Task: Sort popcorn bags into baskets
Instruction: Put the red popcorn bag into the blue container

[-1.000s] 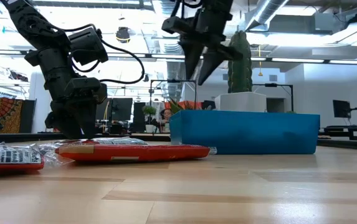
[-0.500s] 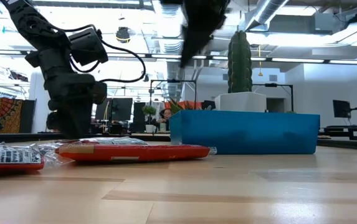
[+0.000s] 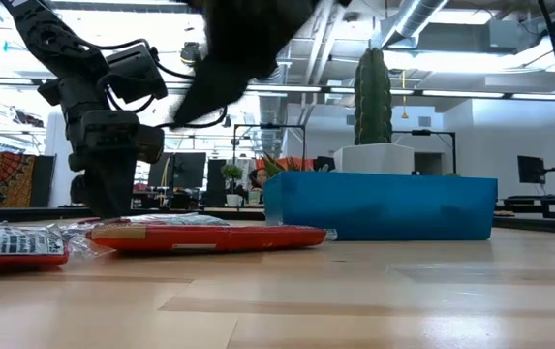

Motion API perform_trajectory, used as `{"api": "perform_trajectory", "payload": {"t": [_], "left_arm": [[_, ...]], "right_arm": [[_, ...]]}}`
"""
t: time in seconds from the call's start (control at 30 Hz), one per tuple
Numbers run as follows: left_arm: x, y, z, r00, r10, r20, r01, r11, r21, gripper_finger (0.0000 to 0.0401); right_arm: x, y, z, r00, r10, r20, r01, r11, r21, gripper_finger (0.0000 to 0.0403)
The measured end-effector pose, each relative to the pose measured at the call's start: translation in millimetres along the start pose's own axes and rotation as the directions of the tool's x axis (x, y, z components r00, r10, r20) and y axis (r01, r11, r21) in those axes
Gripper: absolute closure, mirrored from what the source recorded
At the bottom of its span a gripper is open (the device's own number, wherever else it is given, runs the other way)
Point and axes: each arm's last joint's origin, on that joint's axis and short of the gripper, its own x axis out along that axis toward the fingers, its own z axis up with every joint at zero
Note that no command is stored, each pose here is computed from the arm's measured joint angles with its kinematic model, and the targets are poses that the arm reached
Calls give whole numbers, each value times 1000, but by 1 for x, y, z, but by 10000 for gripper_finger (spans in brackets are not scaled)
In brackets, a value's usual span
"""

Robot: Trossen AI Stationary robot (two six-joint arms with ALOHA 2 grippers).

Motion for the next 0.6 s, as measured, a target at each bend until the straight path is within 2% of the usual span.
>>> {"api": "perform_trajectory", "payload": {"t": [0.17,0.37,0.47,0.5,0.6], "left_arm": [[1,1,-1,1000,17,-12,-17,1000,17,154],[2,1,-1,1000,12,-11,-12,1000,15,154],[2,1,0,1000,18,-6,-18,1000,-8,154],[2,1,0,1000,18,-5,-18,1000,-17,154],[3,0,0,1000,14,1,-14,1000,-22,154]], "right_arm": [[30,3,-8,997,6,-83,-5,1000,17,123],[43,10,-6,995,-49,-86,49,999,-4,121],[48,11,-23,973,-66,-220,64,998,-15,121],[54,10,-22,979,-68,-194,67,998,-13,121],[62,14,-30,965,-56,-255,53,998,-20,121]]}}
